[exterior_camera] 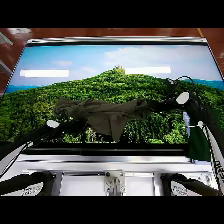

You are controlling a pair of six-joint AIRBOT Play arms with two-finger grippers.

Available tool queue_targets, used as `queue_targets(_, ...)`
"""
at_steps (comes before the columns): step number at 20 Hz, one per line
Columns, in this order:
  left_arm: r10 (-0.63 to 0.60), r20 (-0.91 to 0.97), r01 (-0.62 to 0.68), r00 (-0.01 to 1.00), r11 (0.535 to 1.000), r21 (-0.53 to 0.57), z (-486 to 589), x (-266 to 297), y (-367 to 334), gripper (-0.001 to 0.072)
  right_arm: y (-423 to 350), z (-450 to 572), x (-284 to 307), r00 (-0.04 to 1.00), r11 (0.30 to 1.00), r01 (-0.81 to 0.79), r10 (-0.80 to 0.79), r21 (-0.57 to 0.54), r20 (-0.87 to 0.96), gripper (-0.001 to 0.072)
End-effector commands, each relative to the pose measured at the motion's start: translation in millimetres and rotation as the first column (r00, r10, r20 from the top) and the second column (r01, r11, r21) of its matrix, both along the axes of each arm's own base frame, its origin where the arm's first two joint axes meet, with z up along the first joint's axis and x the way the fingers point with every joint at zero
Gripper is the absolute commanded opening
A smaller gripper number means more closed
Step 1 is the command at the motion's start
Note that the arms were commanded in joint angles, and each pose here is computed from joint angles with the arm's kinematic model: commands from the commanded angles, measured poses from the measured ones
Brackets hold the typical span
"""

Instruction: Fold the shirts.

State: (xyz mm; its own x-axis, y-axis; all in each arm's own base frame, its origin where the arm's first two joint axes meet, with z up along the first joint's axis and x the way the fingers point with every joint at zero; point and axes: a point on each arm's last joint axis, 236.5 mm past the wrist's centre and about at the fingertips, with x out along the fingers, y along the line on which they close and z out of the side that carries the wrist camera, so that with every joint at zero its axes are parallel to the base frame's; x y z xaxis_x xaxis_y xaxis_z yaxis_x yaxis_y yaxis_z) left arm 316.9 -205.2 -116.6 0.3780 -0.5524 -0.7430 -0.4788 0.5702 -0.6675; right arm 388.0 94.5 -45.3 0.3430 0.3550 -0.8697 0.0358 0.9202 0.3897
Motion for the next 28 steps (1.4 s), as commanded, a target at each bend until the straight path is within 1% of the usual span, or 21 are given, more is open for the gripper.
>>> queue_targets(1,-0.193,0.241,0.171,0.951,0.979,0.109,45.1,23.6,-5.6,0.0037,-3.1,2.8,2.0,1.000,1.000,-0.004,0.004,-0.017,0.018,0.0067)
queue_targets(2,-0.269,0.346,0.219,0.899,0.960,0.175,80.3,34.8,-4.9,0.0037,-6.9,10.8,5.6,0.999,0.999,-0.013,0.015,-0.040,0.051,0.0067)
queue_targets(3,-0.283,0.420,0.212,0.862,0.955,0.209,117.6,46.2,2.1,0.0036,-12.1,23.3,9.8,0.995,0.997,-0.027,0.033,-0.073,0.091,0.0067)
queue_targets(5,-0.257,0.597,0.122,0.760,0.959,0.257,220.0,68.9,31.3,0.0037,-25.8,75.1,25.0,0.967,0.983,-0.056,0.096,-0.173,0.237,0.0067)
queue_targets(7,-0.244,0.803,-0.035,0.544,0.949,0.313,358.2,68.8,70.8,0.0037,-40.9,157.7,37.7,0.892,0.960,-0.029,0.150,-0.277,0.426,0.0067)
queue_targets(8,-0.297,0.877,-0.143,0.377,0.917,0.372,435.4,51.4,91.4,0.0037,-50.1,209.8,39.2,0.832,0.946,0.016,0.167,-0.323,0.528,0.0067)
queue_targets(9,-0.322,0.915,-0.250,0.244,0.891,0.380,501.7,26.1,108.8,0.0037,-57.7,260.1,35.4,0.766,0.934,0.066,0.179,-0.352,0.618,0.0067)
queue_targets(10,-0.309,0.943,-0.344,0.128,0.877,0.334,564.4,-7.2,125.0,0.0037,-63.7,308.2,26.2,0.696,0.924,0.116,0.187,-0.365,0.693,0.0067)
queue_targets(11,-0.304,0.952,-0.408,0.035,0.865,0.292,613.0,-42.3,135.3,0.0037,-68.0,358.0,10.3,0.616,0.916,0.166,0.192,-0.364,0.764,0.0067)
queue_targets(12,-0.323,0.946,-0.449,-0.017,0.848,0.282,643.7,-71.0,140.5,0.0037,-70.6,399.5,-8.0,0.542,0.914,0.205,0.191,-0.349,0.818,0.0067)
queue_targets(13,-0.363,0.931,-0.482,-0.035,0.823,0.302,661.9,-93.6,142.9,0.0037,-73.7,439.1,-30.9,0.464,0.910,0.245,0.191,-0.333,0.865,0.0067)
queue_targets(14,-0.403,0.915,-0.507,-0.027,0.794,0.335,671.4,-111.4,144.4,0.0037,-77.0,468.7,-52.6,0.402,0.908,0.279,0.186,-0.313,0.897,0.0067)
queue_targets(15,-0.413,0.911,-0.523,0.004,0.776,0.354,674.0,-122.5,147.8,0.0038,-81.5,493.6,-76.0,0.346,0.904,0.312,0.177,-0.291,0.921,0.0067)
queue_targets(16,-0.412,0.910,-0.534,0.042,0.761,0.369,672.8,-130.7,151.9,0.0038,-85.9,507.6,-95.8,0.317,0.901,0.336,0.168,-0.276,0.934,0.0067)
queue_targets(17,-0.410,0.909,-0.540,0.070,0.751,0.381,670.8,-138.2,153.9,0.0038,-89.0,512.7,-113.1,0.311,0.899,0.348,0.157,-0.266,0.937,0.0067)
queue_targets(19,-0.407,0.911,-0.543,0.070,0.750,0.377,672.1,-151.4,152.5,0.0038,-92.5,503.0,-138.4,0.357,0.895,0.344,0.153,-0.282,0.922,0.0067)
queue_targets(21,-0.418,0.905,-0.545,0.081,0.741,0.391,668.7,-158.5,151.9,0.0038,-94.0,479.3,-153.8,0.449,0.894,0.318,0.152,-0.317,0.881,0.0067)
queue_targets(23,-0.438,0.888,-0.552,0.140,0.710,0.437,656.0,-158.7,158.2,0.0038,-94.7,454.0,-160.5,0.542,0.892,0.284,0.153,-0.351,0.827,0.0067)
queue_targets(26,-0.461,0.858,-0.565,0.229,0.655,0.502,638.4,-151.8,172.1,0.0039,-107.5,428.0,-154.9,0.640,0.866,0.283,0.150,-0.413,0.754,0.0067)
queue_targets(27,-0.460,0.848,-0.563,0.263,0.641,0.522,629.9,-145.4,177.7,0.0039,-113.9,419.1,-149.5,0.673,0.852,0.287,0.146,-0.438,0.725,0.0067)
queue_targets(28,-0.457,0.837,-0.547,0.300,0.637,0.544,617.9,-135.8,180.9,0.0039,-119.2,407.1,-141.8,0.714,0.840,0.280,0.141,-0.464,0.686,0.0067)
